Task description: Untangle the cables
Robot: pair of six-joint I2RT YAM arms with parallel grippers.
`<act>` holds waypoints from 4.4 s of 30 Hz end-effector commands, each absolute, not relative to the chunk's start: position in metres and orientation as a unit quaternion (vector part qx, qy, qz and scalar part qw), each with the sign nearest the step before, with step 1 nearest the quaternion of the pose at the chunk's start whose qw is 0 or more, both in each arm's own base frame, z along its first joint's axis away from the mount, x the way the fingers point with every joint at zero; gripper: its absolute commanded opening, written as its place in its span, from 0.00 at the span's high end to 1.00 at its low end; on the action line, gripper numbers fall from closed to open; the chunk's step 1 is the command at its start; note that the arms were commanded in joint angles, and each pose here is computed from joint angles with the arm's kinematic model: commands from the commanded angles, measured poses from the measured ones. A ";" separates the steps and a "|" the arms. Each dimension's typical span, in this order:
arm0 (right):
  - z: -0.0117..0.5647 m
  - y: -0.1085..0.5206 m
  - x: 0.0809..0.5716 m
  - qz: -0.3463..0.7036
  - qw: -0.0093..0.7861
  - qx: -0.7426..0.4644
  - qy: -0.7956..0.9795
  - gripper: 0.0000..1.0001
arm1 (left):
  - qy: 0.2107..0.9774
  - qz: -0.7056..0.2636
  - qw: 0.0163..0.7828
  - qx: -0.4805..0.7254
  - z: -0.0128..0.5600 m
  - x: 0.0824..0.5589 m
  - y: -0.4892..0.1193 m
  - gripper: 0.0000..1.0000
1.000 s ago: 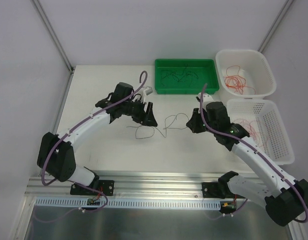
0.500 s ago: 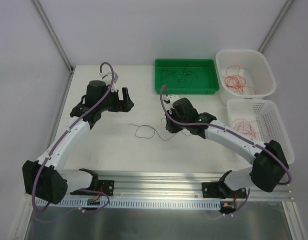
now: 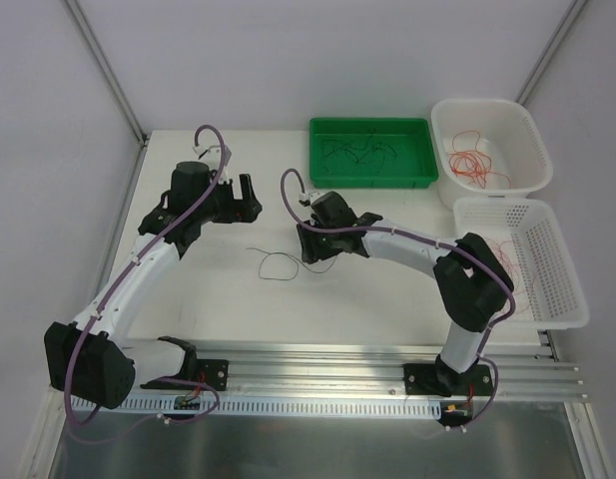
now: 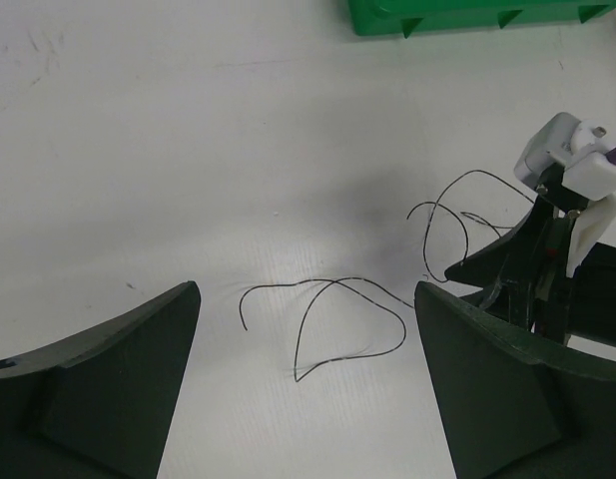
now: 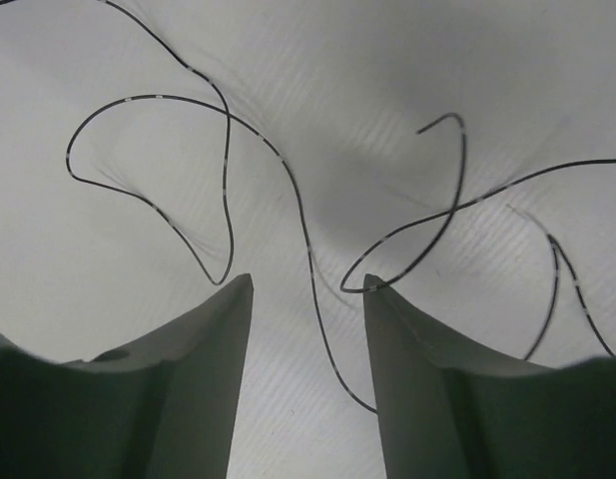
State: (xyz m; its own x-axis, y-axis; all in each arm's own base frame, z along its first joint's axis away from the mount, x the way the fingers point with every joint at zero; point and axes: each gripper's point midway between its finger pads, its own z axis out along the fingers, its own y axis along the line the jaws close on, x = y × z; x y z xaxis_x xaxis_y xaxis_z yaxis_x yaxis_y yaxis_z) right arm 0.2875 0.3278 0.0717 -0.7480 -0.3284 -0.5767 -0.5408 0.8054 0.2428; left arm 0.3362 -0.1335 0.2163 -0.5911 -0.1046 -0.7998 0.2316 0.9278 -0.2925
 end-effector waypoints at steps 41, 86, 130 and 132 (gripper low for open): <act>0.138 0.319 0.306 0.115 0.347 -0.308 0.878 0.99 | 0.862 -0.161 0.481 0.000 0.230 0.343 -0.103 0.12; 0.198 0.153 0.626 0.114 0.531 -0.109 0.832 0.20 | 0.858 -0.104 0.502 -0.020 0.236 0.340 -0.079 0.01; 0.342 -0.025 0.024 0.075 0.762 0.058 0.641 0.01 | 0.671 -0.135 0.727 -0.056 0.332 0.152 -0.024 0.01; 0.333 -0.032 0.018 0.059 0.759 0.060 0.645 0.01 | 0.663 -0.134 0.734 -0.053 0.327 0.142 -0.021 0.01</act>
State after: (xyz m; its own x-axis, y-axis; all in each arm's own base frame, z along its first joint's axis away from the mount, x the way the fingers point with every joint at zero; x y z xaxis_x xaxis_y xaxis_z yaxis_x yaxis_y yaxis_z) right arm 0.0468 -0.0206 0.3453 0.0827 0.1666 -0.9826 -0.0251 0.9860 0.1650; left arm 0.1462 -0.0265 0.3567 0.1416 -0.2946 -0.9451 0.1682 0.9480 -0.2703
